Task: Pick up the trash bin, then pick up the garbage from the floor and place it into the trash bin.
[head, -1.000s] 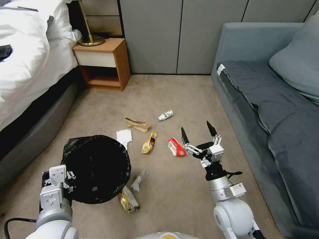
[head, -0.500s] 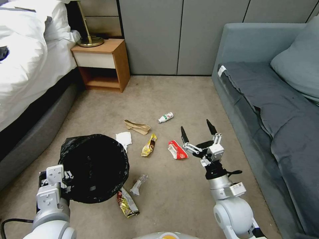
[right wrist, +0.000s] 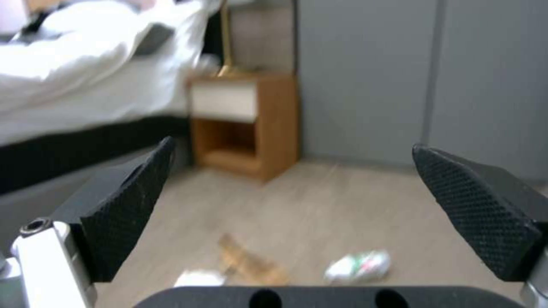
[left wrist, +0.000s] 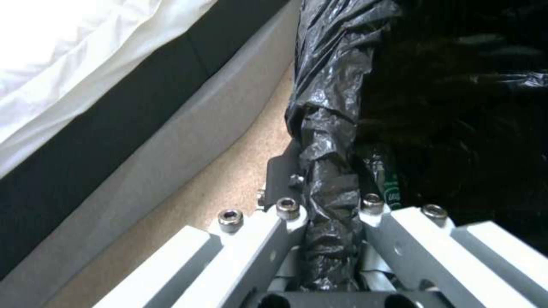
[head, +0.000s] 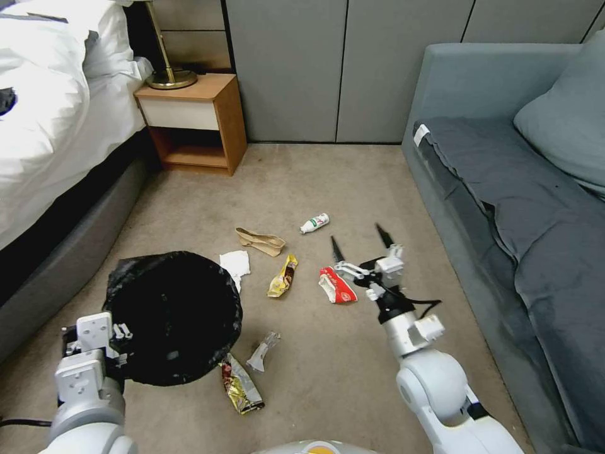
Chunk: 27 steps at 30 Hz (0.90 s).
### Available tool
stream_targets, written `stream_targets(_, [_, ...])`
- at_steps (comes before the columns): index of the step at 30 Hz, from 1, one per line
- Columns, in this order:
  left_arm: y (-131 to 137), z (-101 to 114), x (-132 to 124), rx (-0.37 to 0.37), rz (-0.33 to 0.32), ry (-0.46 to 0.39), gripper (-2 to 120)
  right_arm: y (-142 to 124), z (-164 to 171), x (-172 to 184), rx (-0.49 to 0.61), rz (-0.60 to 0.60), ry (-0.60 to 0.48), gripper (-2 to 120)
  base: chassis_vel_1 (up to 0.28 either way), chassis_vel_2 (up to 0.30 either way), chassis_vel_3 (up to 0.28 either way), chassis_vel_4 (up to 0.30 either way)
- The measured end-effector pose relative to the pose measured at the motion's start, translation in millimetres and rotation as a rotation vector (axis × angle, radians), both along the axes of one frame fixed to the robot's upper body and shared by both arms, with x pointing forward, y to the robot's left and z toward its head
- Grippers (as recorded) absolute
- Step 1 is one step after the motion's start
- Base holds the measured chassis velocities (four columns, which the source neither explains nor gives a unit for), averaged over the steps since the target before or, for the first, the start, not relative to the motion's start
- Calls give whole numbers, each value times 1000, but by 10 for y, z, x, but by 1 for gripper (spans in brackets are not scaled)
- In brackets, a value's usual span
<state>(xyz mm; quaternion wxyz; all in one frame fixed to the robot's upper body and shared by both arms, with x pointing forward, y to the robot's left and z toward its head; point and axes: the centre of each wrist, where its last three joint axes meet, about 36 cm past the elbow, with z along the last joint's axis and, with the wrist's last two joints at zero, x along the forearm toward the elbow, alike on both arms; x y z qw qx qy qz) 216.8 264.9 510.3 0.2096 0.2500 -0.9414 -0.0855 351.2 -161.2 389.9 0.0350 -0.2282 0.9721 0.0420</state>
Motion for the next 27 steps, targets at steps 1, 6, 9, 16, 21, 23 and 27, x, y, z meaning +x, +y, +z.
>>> stream_targets(1, [5,-3,-5,-1,7,1,1,24,-15,37,-4,28,36,100,0,0,0,0])
stream_targets(6, [31,-25,-15,-2,33,7,1,140,-110,141,-52,135,149,100,0,0,0,0])
stream_targets(9, [53,-24,-28,-1,51,7,1,265,-202,171,-90,204,214,100,0,0,0,0])
stream_targets(16, [85,-24,-62,2,76,12,1,582,-573,175,-178,354,343,100,0,0,0,0])
stream_targets(21, [85,-20,-76,5,77,15,1,775,-787,129,-205,418,396,100,0,0,0,0])
stream_targets(23, [93,-18,-87,9,80,18,1,913,-941,99,-226,458,430,100,0,0,0,0])
stream_targets(27, [117,-19,-106,14,88,23,1,1139,-1172,106,-264,515,453,100,0,0,0,0])
